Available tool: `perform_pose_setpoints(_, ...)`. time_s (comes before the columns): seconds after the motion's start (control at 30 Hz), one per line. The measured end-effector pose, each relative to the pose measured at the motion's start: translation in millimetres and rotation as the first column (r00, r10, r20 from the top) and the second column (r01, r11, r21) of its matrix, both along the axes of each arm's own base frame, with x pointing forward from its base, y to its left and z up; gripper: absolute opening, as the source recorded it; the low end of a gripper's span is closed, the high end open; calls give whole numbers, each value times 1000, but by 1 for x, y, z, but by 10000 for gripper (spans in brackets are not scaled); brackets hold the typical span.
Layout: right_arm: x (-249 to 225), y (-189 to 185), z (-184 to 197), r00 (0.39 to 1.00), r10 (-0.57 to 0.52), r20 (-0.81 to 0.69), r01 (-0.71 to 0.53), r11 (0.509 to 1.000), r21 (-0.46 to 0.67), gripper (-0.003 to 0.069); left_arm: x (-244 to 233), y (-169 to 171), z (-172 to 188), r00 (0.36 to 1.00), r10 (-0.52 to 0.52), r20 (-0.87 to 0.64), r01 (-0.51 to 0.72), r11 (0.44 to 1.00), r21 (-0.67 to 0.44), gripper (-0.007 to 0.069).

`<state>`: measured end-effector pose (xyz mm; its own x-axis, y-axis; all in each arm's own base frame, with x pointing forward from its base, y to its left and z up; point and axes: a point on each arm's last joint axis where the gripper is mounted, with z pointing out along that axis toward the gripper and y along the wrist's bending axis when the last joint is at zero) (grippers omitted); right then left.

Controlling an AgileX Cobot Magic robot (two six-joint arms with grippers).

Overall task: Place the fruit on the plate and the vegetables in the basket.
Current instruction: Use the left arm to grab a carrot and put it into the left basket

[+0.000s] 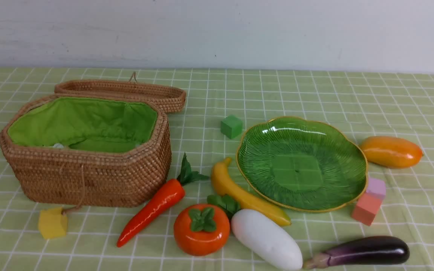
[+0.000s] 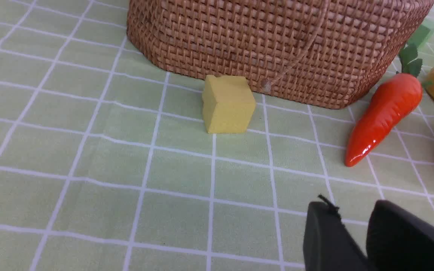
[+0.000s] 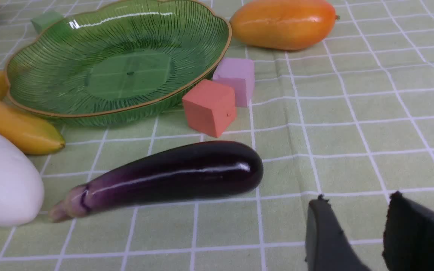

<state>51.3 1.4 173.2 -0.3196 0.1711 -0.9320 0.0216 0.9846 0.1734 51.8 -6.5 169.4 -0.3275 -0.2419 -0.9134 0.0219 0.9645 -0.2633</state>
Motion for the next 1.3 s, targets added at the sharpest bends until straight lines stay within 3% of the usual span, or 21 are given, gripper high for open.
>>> perform_pose_setpoints(0.93,0,0,0,1000,0,0,0,1000,0,241,0,0,0,1000,0,1,0,1000,1,186)
perform_pose_setpoints(1.07,0,0,0,1000,0,0,0,1000,0,241,2,0,5,998,6,57,-5,1000,-8,190)
perform_pose_setpoints(1.2,0,0,0,1000,0,0,0,1000,0,241,4,-1,19,982,65,180,-15,963,-271,197)
perform_pose_setpoints(1.3,0,0,0,1000,0,0,0,1000,0,241,5,0,31,959,150,242,1,848,-530,201)
